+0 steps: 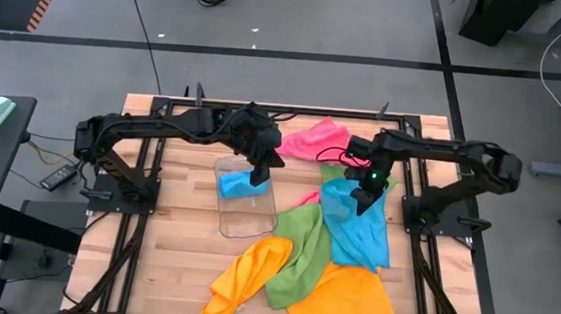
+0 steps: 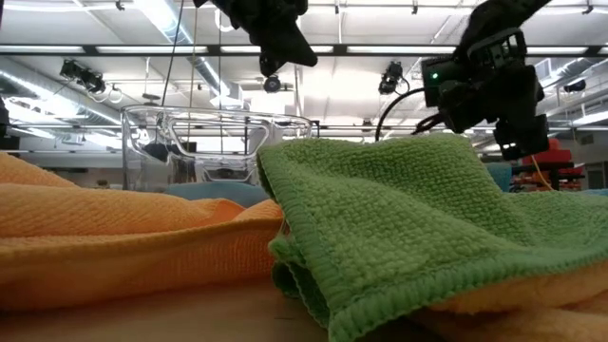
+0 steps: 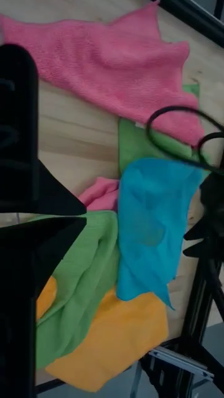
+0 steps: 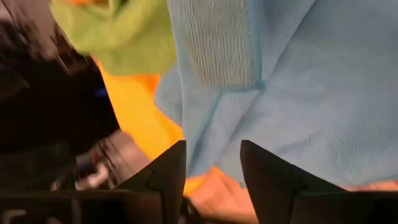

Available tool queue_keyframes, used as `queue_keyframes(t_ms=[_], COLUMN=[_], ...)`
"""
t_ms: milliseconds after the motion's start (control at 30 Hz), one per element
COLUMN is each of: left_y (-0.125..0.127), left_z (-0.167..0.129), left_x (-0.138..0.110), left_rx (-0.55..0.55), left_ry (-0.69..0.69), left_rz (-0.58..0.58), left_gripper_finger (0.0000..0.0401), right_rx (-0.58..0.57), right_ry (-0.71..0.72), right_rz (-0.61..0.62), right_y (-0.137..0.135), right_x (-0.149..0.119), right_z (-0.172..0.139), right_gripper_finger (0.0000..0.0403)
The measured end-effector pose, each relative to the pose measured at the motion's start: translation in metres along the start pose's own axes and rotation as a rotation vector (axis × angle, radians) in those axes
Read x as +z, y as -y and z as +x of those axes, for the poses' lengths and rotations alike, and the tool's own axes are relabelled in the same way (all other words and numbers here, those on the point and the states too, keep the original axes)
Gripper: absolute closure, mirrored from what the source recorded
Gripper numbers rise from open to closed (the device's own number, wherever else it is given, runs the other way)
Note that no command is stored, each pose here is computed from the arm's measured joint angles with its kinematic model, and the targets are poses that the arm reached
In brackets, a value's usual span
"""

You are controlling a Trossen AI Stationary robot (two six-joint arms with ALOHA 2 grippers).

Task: Fold microfiber towels
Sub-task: Fold the blue towel

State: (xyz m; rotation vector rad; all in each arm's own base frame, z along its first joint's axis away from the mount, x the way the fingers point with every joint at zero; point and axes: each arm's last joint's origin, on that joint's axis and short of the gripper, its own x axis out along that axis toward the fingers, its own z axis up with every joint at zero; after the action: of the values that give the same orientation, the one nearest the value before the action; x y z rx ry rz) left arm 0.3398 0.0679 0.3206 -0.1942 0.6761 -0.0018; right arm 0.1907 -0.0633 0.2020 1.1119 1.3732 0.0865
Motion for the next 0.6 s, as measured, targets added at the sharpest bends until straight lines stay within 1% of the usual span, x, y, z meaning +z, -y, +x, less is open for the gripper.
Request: queue_keyframes(t_ms=[133,267,367,500,600], left_y=[0.000,0.000,0.000,0.000,0.000], left_z=[0.000,0.000,0.000,0.000,0.000], left_x=[0.000,0.000,0.001,0.001,0.003], left_rx=[0.000,0.000,0.000,0.000,-0.001], left_ry=[0.002,0.004,0.005,0.013,0.029], left_rz=[0.001,0.002,0.002,0.004,0.009], left_gripper_finger=[0.0382,0.0390,0.0390,0.0378,0.0374], right_rx=[0.033,0.014,0.056,0.107,0.135], right_ry=[0.133,0.269,0.291,0.284,0.332], right_rz=[0.035,0.116,0.157,0.198,0.217], right_y=[-0.003,-0.004,-0.003,0.002,0.005], right_x=[-0.009,-0.018,-0.028,-0.040,-0.042], right_z=[0.003,0.013,0.025,0.043,0.053], right_gripper_finger=[0.0235,0.0234,0.0234,0.0234,0.0235])
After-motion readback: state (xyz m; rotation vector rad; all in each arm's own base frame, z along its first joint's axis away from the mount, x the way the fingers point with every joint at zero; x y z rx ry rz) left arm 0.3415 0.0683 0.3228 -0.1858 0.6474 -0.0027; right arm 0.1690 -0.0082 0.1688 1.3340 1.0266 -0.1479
